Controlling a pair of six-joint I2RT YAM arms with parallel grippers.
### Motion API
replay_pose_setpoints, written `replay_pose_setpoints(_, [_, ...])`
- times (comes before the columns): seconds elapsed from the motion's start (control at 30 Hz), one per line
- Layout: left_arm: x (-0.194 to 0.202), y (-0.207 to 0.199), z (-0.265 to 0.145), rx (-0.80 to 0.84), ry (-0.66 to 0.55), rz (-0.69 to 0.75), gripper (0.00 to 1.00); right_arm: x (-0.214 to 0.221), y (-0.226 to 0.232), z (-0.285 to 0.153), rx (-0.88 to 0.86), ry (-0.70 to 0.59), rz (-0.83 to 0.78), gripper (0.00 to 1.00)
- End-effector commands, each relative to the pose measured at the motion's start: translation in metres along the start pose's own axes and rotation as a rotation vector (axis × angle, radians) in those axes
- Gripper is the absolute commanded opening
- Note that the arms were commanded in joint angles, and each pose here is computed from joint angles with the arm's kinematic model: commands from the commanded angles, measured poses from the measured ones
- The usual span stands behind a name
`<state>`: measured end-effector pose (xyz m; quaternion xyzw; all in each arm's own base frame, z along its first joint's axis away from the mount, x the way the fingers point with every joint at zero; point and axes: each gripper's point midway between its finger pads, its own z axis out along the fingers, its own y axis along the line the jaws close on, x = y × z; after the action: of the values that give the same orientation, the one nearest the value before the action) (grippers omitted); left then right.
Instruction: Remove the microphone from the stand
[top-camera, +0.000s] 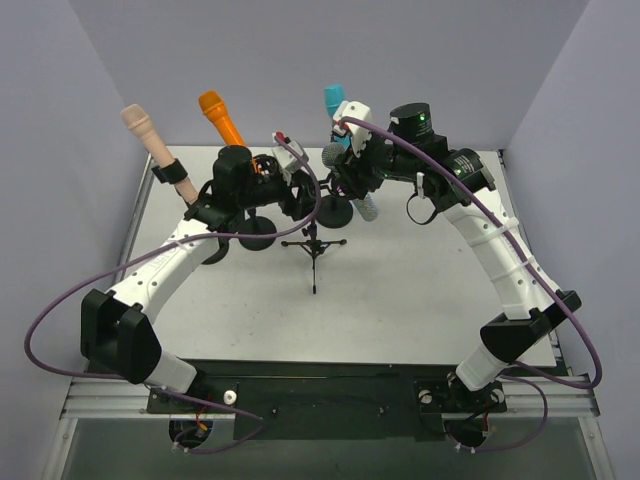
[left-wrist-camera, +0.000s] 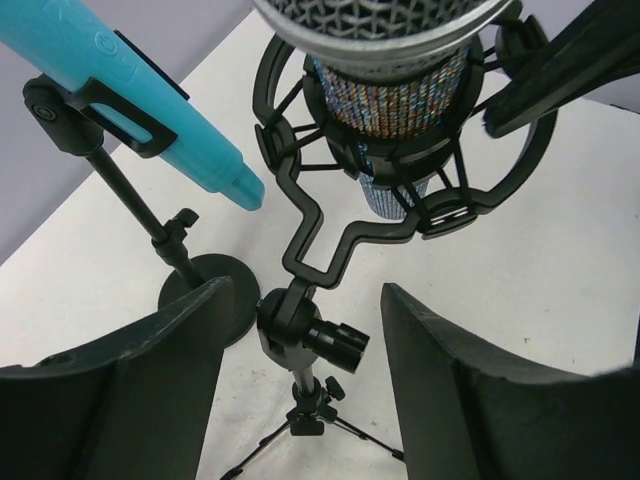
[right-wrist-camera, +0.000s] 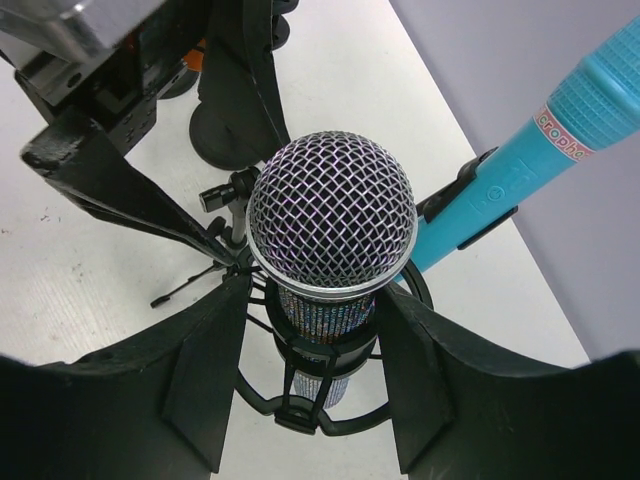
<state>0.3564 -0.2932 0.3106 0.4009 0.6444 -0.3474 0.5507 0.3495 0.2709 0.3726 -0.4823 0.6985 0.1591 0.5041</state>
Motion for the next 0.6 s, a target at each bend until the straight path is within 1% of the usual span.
replay_pose_setpoints(0.0, [-0.028,0.005,0.007,0.013,-0.071,0.108,0.68,-0.002,0.009,-0.002,-0.024,-0.009,0.002,0.48])
replay_pose_setpoints(0.03, [-0.027,0.005,0.007,0.014,-0.069,0.104,0.65,-0.003,0.009,-0.002,-0.022,-0.01,0.003,0.48])
replay_pose_setpoints(0.07, [-0.027,0.005,0.008,0.018,-0.072,0.1,0.58,-0.003,0.008,-0.001,-0.022,-0.01,0.005,0.49])
replay_pose_setpoints(0.1, [-0.028,0.004,0.009,0.023,-0.073,0.097,0.55,-0.004,0.007,-0.001,-0.019,-0.012,0.004,0.48])
replay_pose_setpoints(0.13, [-0.03,0.001,0.009,0.037,-0.077,0.089,0.48,-0.004,0.008,-0.001,-0.019,-0.012,0.003,0.48])
replay_pose_setpoints(0.2, [-0.034,-0.003,0.007,0.05,-0.085,0.077,0.4,-0.006,0.007,-0.003,-0.012,-0.016,0.007,0.49])
replay_pose_setpoints(0.23, [-0.035,-0.005,0.007,0.054,-0.085,0.068,0.39,-0.011,0.008,-0.006,-0.011,-0.028,0.006,0.49])
replay_pose_setpoints(0.3, [-0.039,-0.011,0.004,0.069,-0.091,0.047,0.33,-0.014,0.01,-0.015,-0.006,-0.029,-0.004,0.49])
replay_pose_setpoints(0.33, [-0.042,-0.015,0.003,0.079,-0.097,0.032,0.25,-0.014,0.011,-0.018,-0.006,-0.025,-0.004,0.49])
replay_pose_setpoints(0.47, [-0.051,-0.031,-0.007,0.127,-0.104,-0.019,0.15,-0.017,0.02,-0.036,-0.017,-0.033,0.0,0.5])
replay_pose_setpoints(0.53, [-0.055,-0.04,-0.014,0.142,-0.11,-0.07,0.11,-0.018,0.025,-0.047,-0.024,-0.039,0.003,0.52])
replay_pose_setpoints(0.57, [-0.051,-0.043,-0.015,0.152,-0.102,-0.081,0.08,-0.017,0.027,-0.05,-0.028,-0.038,0.004,0.53])
